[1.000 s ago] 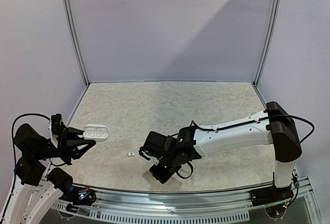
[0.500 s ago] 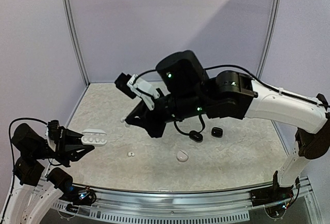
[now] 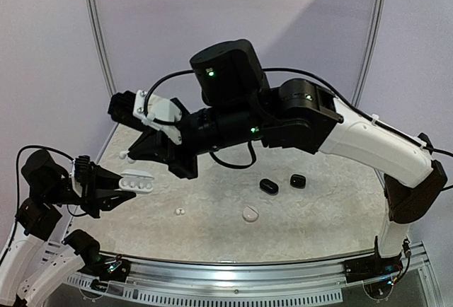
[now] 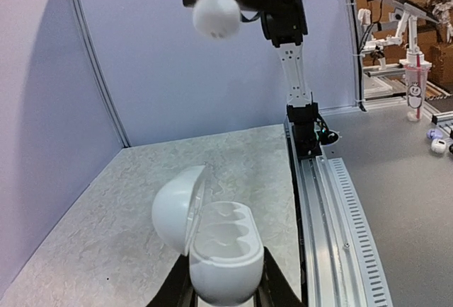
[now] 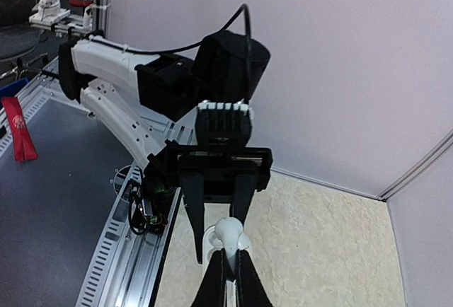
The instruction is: Insert the wireless bluetooth earbuds into the charging case
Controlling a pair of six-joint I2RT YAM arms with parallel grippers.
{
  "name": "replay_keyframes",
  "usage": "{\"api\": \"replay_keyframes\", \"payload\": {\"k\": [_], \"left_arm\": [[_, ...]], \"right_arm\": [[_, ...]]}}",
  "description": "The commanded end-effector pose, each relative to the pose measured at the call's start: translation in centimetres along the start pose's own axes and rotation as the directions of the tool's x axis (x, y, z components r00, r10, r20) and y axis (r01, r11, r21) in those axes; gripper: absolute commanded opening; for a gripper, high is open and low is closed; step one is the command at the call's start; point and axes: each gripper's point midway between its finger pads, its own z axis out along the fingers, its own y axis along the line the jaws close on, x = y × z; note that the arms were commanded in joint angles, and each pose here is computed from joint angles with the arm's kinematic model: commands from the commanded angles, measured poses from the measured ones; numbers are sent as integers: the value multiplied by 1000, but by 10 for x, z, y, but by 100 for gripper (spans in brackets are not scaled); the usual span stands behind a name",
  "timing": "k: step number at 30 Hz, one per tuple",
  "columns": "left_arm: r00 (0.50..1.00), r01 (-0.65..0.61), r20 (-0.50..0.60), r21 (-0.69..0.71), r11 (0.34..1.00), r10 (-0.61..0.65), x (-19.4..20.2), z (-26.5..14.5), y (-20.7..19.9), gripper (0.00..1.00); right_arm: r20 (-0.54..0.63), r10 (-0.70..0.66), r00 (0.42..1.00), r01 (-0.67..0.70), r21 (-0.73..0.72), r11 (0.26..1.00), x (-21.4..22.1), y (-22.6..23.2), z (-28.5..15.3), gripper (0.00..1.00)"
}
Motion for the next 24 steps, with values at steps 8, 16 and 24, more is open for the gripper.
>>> {"api": "replay_keyframes", "payload": {"k": [8,16,24], "left_arm": [[995,-95,-9,26,995,95,4,3,-2,0],[997,-70,-14,47,996,71,5,4,-5,0],[999,-36,-28,52,998,37,7,5,-5,0]], "right_arm": [[-122,-158,980,146,-100,984,39,31,29,0],[-185,-195,963,181,-90,979,61,29,45,0],[-207,-217,954,210,-55,976,67,21,53,0]]}}
